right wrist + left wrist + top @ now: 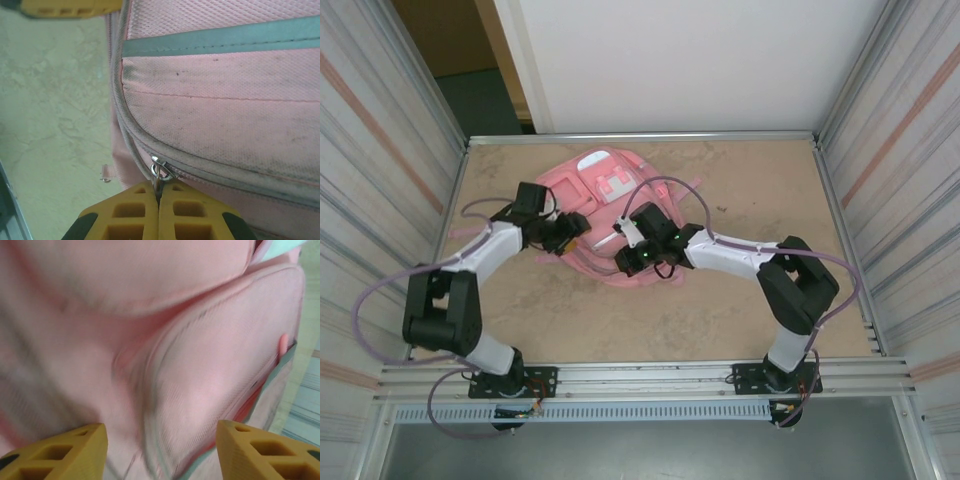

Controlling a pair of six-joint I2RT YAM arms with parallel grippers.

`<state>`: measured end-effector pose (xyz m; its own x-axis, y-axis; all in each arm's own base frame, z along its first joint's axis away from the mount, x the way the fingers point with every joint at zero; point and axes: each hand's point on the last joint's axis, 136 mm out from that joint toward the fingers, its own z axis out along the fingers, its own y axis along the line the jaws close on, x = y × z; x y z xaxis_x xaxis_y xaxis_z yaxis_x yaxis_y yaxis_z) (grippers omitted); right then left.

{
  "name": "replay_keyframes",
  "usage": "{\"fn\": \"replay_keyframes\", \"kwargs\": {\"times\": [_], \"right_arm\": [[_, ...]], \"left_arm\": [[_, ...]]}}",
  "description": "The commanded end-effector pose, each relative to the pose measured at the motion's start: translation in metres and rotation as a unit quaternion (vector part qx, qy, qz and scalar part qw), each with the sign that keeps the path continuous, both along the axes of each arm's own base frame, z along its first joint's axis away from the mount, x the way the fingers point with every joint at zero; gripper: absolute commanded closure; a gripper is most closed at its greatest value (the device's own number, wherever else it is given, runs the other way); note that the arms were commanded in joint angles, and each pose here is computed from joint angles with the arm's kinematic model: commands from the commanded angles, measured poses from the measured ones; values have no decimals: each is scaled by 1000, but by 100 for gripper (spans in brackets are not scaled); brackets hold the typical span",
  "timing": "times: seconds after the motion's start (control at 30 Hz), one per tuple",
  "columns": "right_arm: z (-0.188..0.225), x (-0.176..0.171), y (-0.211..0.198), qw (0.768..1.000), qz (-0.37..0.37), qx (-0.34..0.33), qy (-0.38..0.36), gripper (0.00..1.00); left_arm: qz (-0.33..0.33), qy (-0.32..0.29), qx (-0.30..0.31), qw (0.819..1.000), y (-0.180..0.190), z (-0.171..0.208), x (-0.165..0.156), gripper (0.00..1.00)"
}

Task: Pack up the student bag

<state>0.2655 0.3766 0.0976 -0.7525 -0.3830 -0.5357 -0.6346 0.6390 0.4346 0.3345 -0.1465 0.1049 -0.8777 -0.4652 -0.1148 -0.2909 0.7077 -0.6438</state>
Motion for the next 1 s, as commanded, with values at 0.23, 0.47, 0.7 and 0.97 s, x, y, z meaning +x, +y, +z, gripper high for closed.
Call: {"fn": "replay_keyframes", "kwargs": {"times": [0.23,0.47,0.7,0.97], "right_arm": [[15,-23,39,998,40,44,18,100],[4,-33,44,998,29,42,45,100],[-10,-18,1,999,-33,-17,32,100],[-18,8,-63,994,-100,-15,45,100]], "left_arm": [[41,-61,40,997,-10,3,-40,35],[46,-62,52,996,-12,-12,-28,49],[78,-100,110,986,19,0,-25,100],[100,-86,80,988,45,0,-21,100]]}}
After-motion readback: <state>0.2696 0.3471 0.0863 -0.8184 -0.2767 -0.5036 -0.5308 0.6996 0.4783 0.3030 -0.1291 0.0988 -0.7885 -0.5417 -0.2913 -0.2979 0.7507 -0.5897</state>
